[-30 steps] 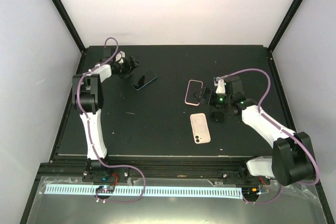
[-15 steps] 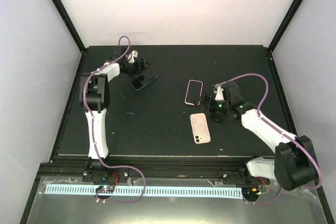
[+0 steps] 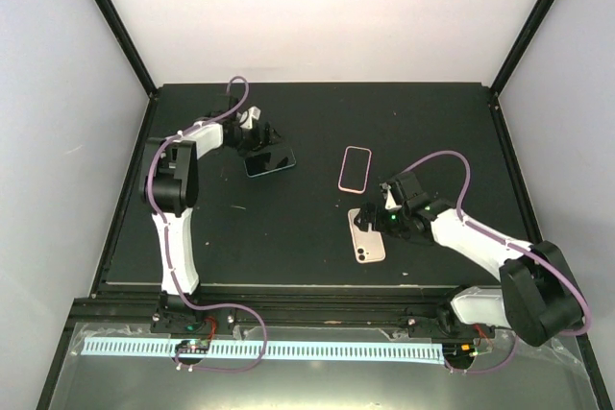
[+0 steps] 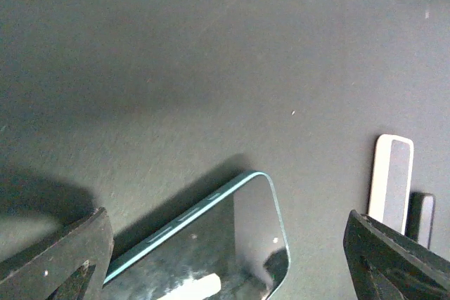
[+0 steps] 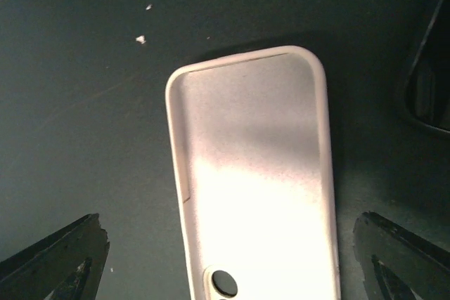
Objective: Put the phone into the phone case
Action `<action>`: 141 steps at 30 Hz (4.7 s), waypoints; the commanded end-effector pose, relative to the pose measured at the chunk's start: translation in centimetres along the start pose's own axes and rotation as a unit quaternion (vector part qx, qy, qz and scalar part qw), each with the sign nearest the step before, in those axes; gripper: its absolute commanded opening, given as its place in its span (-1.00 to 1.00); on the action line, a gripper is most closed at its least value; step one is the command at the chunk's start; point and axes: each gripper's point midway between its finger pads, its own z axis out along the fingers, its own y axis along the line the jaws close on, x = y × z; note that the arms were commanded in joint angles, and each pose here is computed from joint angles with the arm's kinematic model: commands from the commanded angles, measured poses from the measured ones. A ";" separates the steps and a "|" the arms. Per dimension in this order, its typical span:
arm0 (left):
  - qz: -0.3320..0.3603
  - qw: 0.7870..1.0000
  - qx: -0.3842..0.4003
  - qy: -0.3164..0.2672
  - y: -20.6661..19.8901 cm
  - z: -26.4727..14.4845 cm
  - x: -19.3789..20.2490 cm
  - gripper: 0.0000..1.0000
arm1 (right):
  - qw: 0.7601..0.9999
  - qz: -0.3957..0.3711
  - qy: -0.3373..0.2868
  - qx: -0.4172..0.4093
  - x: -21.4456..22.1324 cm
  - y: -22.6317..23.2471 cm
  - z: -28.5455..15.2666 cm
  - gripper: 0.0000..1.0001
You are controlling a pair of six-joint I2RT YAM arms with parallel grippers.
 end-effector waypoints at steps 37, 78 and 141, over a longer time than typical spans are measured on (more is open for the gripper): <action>0.059 0.974 -0.203 0.084 1.7 -1.7 13.8 0.81 | 0.998 -0.041 0.019 0.037 1.7 0.7 2.5 0.45; 0.060 0.972 -0.218 0.062 1.2 -1.1 11.6 0.83 | 0.974 0.180 -0.093 -0.103 5.5 0.1 -1.4 0.46; 0.113 0.921 -0.363 0.090 3.1 -0.3 13.5 0.38 | 0.992 0.101 -0.068 -0.043 4.4 0.7 0.7 0.37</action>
